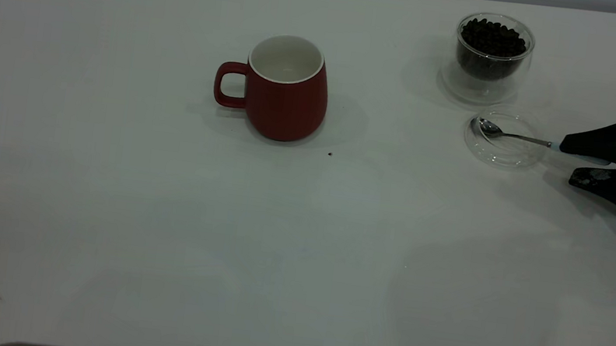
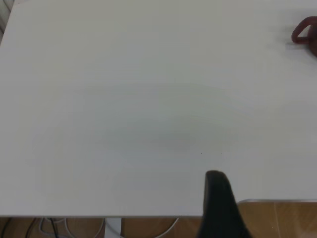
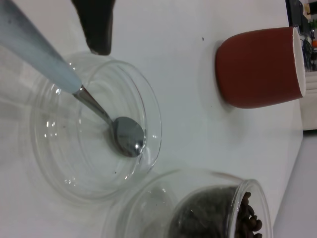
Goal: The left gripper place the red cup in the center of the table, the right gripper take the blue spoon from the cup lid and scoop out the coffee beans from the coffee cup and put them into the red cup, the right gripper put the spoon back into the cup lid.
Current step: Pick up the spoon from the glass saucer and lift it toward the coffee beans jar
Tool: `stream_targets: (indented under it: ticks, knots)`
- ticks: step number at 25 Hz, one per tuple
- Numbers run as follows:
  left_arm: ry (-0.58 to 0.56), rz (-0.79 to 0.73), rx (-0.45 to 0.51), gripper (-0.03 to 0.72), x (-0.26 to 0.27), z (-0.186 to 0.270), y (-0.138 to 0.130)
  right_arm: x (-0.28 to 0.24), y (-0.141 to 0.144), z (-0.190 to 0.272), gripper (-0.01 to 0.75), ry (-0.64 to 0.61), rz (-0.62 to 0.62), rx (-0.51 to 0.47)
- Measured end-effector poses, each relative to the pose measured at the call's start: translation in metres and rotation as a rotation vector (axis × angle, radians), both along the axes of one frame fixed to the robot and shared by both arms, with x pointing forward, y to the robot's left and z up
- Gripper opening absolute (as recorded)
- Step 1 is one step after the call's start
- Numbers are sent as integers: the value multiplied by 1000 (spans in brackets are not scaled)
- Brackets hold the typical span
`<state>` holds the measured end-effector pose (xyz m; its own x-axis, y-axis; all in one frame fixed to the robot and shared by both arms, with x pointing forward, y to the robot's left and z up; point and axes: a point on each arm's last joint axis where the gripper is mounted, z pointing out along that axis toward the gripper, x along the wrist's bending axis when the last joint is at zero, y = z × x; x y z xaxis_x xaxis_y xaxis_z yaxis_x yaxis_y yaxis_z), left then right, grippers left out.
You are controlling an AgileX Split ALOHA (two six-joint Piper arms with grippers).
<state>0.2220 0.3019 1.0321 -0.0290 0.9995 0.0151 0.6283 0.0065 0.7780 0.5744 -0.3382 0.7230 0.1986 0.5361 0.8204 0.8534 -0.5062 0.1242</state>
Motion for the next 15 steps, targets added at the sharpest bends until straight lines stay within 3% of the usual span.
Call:
stream_targets:
  ticks: [15]
  knots:
    - [0, 1, -1, 534, 0, 0, 0, 6, -1, 2, 509, -52, 22, -5]
